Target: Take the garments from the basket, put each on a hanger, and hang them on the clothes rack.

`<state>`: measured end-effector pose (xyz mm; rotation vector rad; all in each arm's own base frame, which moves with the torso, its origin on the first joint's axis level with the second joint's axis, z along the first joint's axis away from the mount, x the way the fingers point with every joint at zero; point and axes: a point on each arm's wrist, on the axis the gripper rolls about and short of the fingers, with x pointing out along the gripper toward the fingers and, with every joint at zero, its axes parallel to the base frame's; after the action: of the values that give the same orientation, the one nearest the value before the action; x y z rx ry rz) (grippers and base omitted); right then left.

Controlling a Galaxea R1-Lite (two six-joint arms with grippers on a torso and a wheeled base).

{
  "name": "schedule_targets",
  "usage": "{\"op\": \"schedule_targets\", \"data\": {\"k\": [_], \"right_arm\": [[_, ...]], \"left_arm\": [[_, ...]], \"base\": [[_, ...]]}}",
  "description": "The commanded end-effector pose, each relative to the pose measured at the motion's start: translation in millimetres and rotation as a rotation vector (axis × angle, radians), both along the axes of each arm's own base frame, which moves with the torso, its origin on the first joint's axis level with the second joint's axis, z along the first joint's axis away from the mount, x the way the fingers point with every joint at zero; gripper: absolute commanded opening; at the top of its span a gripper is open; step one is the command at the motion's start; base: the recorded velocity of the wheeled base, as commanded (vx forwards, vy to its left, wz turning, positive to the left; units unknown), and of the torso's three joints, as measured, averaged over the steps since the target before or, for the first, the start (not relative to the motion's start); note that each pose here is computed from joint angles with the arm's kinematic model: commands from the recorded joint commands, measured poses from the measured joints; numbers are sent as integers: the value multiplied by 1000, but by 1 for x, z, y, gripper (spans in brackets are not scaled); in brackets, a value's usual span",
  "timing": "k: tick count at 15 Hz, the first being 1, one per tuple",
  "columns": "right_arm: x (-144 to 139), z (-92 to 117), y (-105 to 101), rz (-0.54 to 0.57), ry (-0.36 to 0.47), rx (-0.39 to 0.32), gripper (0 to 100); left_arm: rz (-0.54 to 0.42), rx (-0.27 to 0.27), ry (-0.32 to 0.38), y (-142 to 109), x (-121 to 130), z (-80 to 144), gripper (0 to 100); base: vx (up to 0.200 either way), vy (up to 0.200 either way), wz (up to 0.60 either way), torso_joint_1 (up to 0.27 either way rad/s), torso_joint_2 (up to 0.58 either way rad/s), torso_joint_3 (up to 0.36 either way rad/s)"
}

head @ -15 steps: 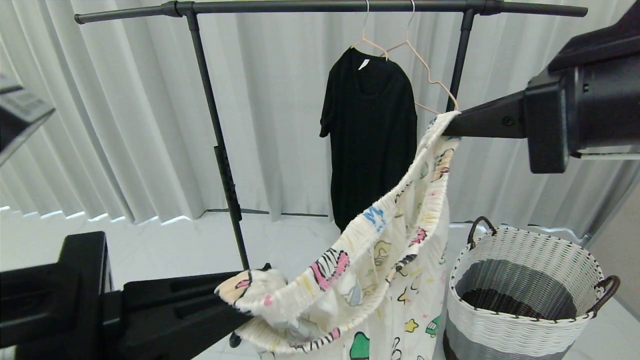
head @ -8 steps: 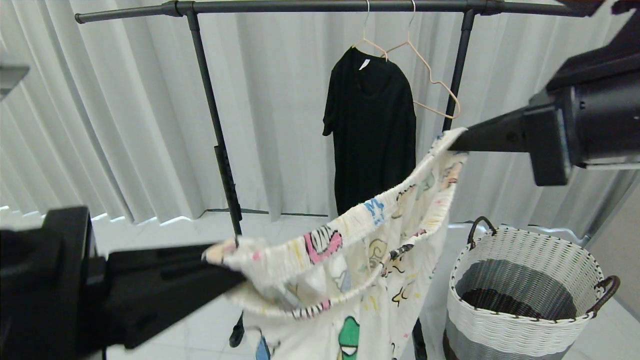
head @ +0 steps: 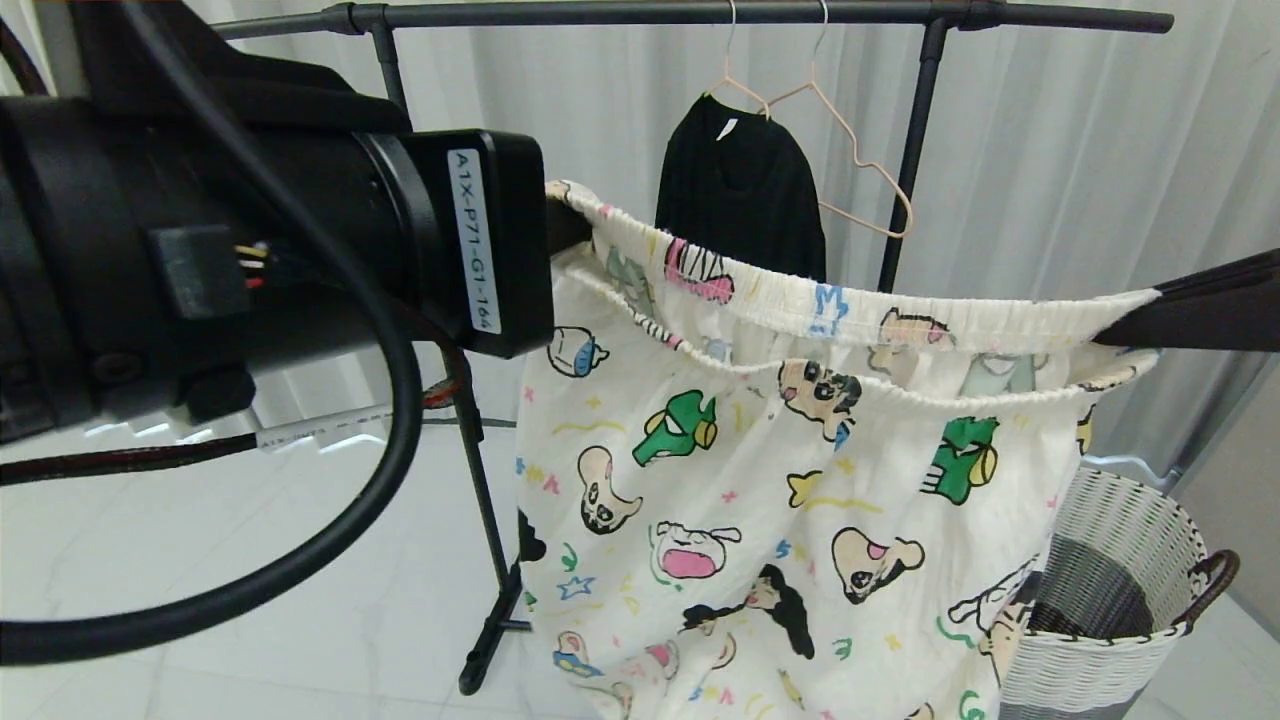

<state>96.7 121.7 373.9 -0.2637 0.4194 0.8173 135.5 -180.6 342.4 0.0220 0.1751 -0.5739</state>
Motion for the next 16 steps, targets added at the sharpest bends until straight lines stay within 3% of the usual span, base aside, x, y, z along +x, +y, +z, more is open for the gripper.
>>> {"op": "schedule_targets", "data": {"k": [1,2,3,5,7,8,9,10,12,14,16], "right_arm": [[-2,1,-2,0,-3,4,0],[-2,-1,-2,0,0,2,0],[-2,-2,-2,-2,4,-2,100],[-7,-2,-9,-4,1,9,100],[-13,1,-17,-32,30,71,100],[-18,4,-24,-83,83,155,100],[-19,3,-30,-158,131,208,100],[-15,-4,-35,-279,147,209,100],[-7,-30,-46,-507,119,102,100],[-2,-42,-50,-593,121,61,100],[4,-54,-51,-684,96,-3,100]], "left_arm": [[-2,15,11,-7,4,-4,0],[-2,17,12,-7,4,-4,0],[-1,19,12,-7,4,-5,0],[-1,24,15,-7,4,-6,0],[11,75,13,-5,7,-14,0],[38,176,-6,4,14,-26,0],[46,243,-37,16,12,-29,0],[48,313,-62,29,7,-32,0],[124,434,-23,69,-3,-38,0],[275,457,39,103,-3,-41,0],[425,444,92,129,6,-45,0]], "base": [[0,0,0,0,0,0],[0,0,0,0,0,0],[0,0,0,0,0,0],[0,0,0,0,0,0],[0,0,0,0,0,0],[0,0,0,0,0,0],[0,0,0,0,0,0],[0,0,0,0,0,0],[0,0,0,0,0,0],[0,0,0,0,0,0],[0,0,0,0,0,0]]}}
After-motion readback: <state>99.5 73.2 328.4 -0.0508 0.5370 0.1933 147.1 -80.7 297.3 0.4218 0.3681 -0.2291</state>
